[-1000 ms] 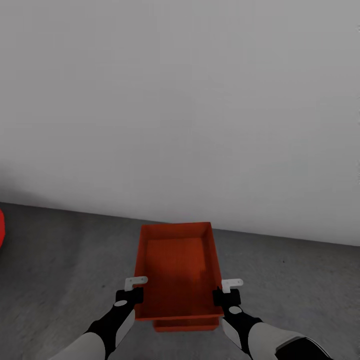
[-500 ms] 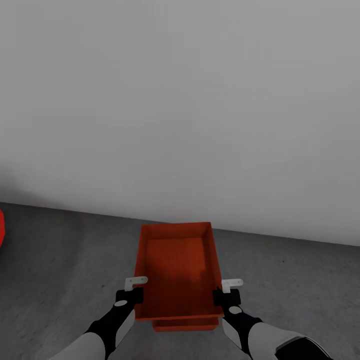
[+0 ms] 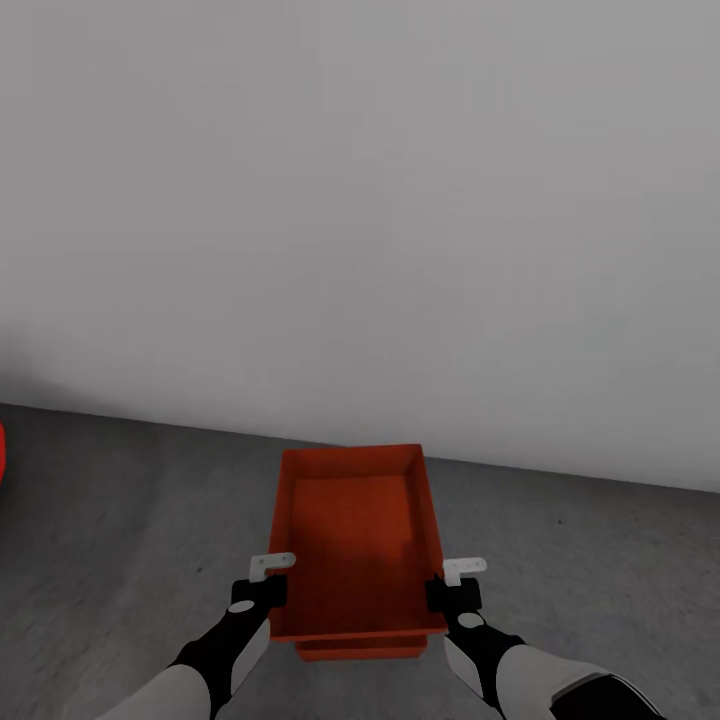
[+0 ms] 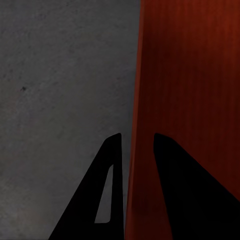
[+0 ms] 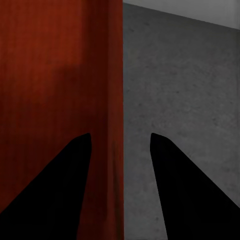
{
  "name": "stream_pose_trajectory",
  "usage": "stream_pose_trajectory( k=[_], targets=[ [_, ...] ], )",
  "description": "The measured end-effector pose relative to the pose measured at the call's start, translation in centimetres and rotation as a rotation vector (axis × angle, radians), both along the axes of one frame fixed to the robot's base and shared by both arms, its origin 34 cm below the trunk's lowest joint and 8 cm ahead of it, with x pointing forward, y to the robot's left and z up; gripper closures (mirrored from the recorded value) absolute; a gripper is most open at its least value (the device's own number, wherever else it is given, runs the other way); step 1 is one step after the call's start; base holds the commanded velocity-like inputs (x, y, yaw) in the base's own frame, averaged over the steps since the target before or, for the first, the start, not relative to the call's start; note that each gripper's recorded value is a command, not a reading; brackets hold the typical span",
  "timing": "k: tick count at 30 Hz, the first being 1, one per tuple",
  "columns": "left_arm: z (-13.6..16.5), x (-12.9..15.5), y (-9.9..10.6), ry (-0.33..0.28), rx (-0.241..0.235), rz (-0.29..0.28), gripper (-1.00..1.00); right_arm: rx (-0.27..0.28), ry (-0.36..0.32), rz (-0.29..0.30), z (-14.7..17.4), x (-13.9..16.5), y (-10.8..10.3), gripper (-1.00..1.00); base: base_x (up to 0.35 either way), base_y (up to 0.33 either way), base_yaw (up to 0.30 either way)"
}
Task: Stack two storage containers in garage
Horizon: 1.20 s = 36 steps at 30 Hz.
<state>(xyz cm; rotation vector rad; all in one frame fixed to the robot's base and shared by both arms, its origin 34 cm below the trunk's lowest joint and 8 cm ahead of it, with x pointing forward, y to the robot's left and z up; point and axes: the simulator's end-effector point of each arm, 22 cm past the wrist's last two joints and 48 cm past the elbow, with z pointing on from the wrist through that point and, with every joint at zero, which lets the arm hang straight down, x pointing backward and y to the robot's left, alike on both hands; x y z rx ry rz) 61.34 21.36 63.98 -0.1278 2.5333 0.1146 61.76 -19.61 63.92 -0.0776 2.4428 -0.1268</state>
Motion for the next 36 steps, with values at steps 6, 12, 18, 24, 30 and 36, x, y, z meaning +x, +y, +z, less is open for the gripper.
stream_pose_trajectory(
  k=[6, 12, 18, 24, 30, 36],
  targets=[
    [0.00, 0.00, -0.01, 0.000, 0.000, 0.000, 1.00, 0.000, 0.000, 0.000, 0.00, 0.00, -0.01, 1.00, 0.000, -0.001, 0.000],
    [0.00, 0.00, -0.01, 0.000, 0.000, 0.000, 1.00, 0.000, 0.000, 0.000, 0.00, 0.00, -0.01, 1.00, 0.000, 0.000, 0.000],
    [0.00, 0.00, -0.01, 0.000, 0.000, 0.000, 1.00, 0.000, 0.000, 0.000, 0.00, 0.00, -0.01, 1.00, 0.000, -0.004, 0.000],
    [0.00, 0.00, -0.01, 0.000, 0.000, 0.000, 1.00, 0.000, 0.000, 0.000, 0.00, 0.00, -0.01, 1.00, 0.000, -0.056, 0.000],
    [0.00, 0.00, -0.01, 0.000, 0.000, 0.000, 1.00, 0.000, 0.000, 0.000, 0.00, 0.00, -0.01, 1.00, -0.002, -0.007, 0.000],
    [-0.02, 0.00, -0.01, 0.000, 0.000, 0.000, 1.00, 0.000, 0.000, 0.000, -0.01, 0.01, -0.01, 1.00, -0.092, -0.095, 0.000]
  ],
)
